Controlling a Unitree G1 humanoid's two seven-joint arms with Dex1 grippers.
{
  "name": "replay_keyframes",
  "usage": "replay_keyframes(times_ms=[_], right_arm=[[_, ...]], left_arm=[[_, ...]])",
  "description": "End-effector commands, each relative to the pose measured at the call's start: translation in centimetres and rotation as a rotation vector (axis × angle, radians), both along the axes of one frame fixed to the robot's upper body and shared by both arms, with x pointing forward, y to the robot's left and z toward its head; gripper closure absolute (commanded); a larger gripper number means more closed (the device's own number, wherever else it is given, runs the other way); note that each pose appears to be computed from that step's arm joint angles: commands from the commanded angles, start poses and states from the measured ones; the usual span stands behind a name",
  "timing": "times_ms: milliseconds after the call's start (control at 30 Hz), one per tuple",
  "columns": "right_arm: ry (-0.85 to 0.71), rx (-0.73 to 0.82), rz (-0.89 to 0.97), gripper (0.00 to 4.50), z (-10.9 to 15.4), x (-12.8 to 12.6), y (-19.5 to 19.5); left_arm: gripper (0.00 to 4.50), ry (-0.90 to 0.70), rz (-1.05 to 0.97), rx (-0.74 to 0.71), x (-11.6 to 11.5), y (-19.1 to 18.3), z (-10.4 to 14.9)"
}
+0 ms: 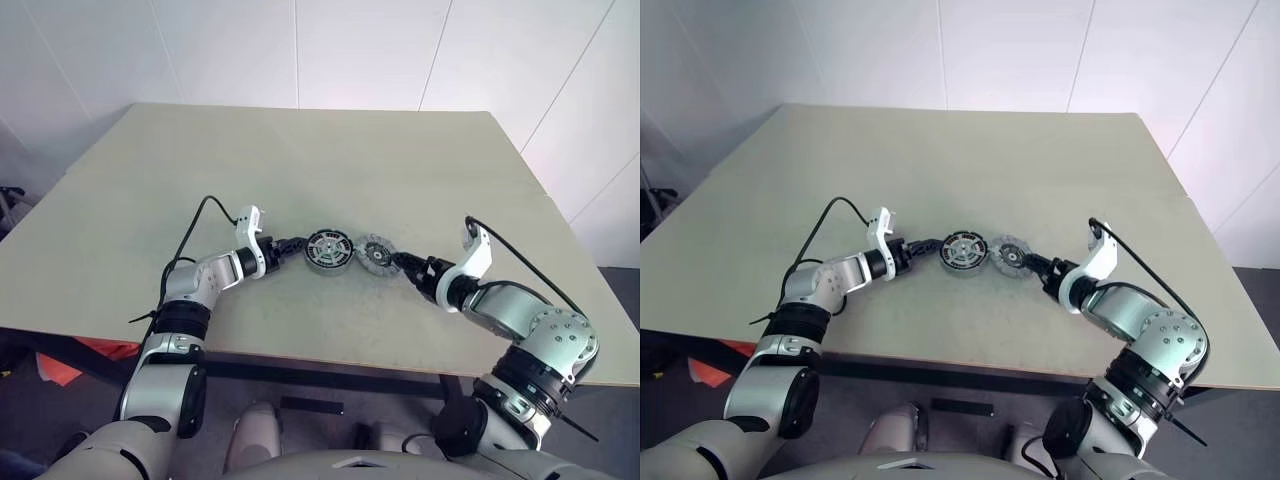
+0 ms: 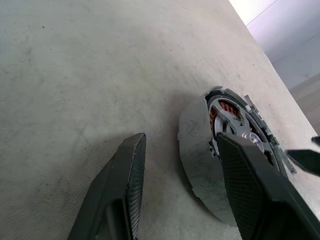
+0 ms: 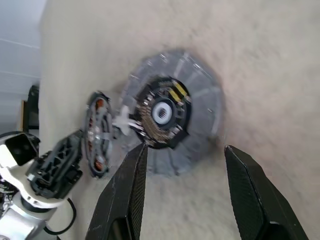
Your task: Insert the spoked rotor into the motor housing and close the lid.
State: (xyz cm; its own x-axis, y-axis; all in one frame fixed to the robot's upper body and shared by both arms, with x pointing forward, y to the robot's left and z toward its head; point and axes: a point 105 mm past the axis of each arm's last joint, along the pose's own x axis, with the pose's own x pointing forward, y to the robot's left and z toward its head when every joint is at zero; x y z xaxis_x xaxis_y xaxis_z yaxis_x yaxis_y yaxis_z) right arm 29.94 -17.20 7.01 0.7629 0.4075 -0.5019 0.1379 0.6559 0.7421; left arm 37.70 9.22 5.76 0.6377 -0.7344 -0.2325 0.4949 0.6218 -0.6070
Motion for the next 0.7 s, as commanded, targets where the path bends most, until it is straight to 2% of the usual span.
replay_keyframes(times_ms=[33, 233, 700], right_arm=[[0.000, 0.002, 0.019, 1.79, 0.0, -0.1, 0.4], [0.018, 0.031, 0.023, 1.79, -0.6, 0.1, 1.0], [0.004, 0.110, -0.032, 1.79, -1.4, 3.7, 2.6]], left_arm=[[2.11, -0.056, -0.006, 0.007, 0.6, 0.2, 1.4], [2.11, -0.055, -0.003, 0.022, 0.5, 0.5, 1.3], [2.11, -0.064, 0.013, 0.042, 0.6, 1.3, 1.7]])
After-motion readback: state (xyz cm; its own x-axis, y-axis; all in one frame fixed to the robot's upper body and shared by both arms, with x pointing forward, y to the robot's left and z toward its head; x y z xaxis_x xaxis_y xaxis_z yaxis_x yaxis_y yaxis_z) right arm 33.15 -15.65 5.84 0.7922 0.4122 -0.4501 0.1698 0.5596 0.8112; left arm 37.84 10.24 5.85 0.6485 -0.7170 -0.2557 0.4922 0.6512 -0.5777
